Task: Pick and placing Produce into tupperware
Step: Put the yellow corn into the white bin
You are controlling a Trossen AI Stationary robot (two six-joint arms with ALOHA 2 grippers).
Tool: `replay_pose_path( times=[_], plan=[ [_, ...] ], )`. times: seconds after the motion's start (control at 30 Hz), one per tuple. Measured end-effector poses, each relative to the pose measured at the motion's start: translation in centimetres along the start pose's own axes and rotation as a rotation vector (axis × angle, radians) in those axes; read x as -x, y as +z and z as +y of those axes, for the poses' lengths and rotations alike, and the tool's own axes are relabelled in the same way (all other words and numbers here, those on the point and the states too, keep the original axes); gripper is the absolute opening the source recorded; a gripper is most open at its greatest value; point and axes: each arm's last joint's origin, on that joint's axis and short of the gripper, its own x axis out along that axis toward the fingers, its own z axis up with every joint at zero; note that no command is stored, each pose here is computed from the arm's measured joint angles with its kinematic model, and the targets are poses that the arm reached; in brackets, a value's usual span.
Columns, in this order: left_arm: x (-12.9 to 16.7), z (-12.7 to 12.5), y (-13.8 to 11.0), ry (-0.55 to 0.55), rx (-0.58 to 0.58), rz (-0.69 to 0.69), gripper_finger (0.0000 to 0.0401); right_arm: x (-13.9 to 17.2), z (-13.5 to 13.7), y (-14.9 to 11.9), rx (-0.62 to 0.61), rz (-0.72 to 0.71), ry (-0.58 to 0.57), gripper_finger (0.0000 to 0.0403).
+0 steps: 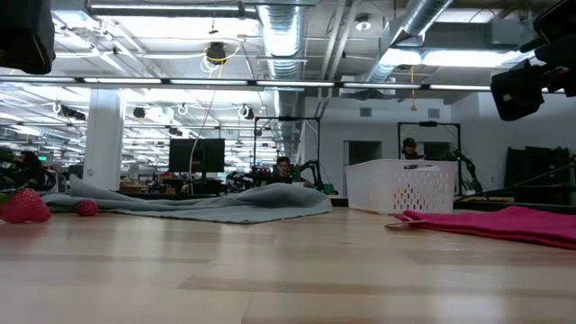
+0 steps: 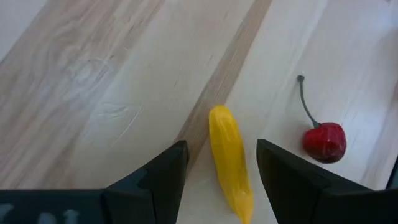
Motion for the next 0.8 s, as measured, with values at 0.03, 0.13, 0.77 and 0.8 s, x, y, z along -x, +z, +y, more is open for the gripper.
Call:
replay_pose_path(
  times=[0.03,0.13,0.77,0.8],
  plan=[
    [0.0,0.0,0.0,0.002,-0.008,0.001,0.0186,0.0,0.0,0.0,0.0,0.0,0.0,0.0254],
    [0.0,0.1,0.0,0.01,-0.015,0.007,0.0163,0.0,0.0,0.0,0.0,0.0,0.0,0.0254],
    [-0.4,0.3,3.6,0.054,-0.215,-0.278,0.0031,0.0,0.0,0.0,0.0,0.0,0.0,0.0254],
    [-0.4,0.2,4.1,0.043,-0.223,-0.294,0.0035,0.0,0.0,0.0,0.0,0.0,0.0,0.0254]
  ],
)
